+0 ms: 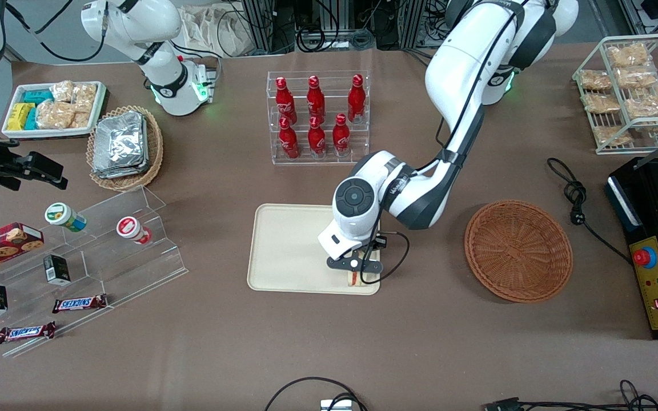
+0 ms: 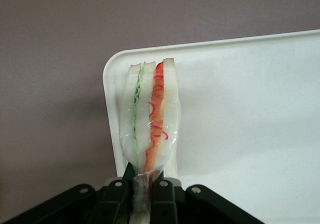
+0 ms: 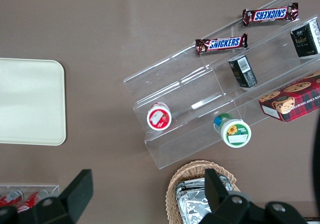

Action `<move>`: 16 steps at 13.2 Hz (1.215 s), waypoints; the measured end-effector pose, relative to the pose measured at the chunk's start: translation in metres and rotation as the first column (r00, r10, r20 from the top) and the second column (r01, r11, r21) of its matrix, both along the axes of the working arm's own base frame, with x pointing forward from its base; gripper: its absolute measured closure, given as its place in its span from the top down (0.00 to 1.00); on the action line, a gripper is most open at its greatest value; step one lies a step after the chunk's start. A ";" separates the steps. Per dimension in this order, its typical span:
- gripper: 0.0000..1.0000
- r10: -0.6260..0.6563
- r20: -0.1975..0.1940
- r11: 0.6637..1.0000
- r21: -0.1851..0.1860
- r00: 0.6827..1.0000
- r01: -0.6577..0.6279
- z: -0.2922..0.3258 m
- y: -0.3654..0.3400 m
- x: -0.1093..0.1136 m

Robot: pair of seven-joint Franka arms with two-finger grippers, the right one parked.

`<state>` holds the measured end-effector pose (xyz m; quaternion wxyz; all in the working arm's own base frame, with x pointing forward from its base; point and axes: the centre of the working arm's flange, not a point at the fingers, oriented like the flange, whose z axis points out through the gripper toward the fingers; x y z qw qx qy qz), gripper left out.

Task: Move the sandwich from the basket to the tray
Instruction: 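Lower the sandwich onto the tray and open the left gripper, then raise the left gripper away from the sandwich on the tray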

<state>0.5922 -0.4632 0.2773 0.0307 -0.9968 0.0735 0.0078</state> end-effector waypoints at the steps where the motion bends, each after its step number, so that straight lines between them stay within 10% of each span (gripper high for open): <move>1: 0.15 0.001 -0.002 1.000 0.002 1.000 -0.001 -0.002 0.000 0.000; 4: 0.23 0.000 -0.009 1.000 0.009 1.000 0.000 -0.010 0.001 -0.001; 11: 0.99 0.006 0.030 1.000 -0.010 1.000 -0.006 0.012 0.001 0.007; 16: 1.00 0.074 0.165 0.995 -0.080 0.983 -0.062 0.175 0.102 0.046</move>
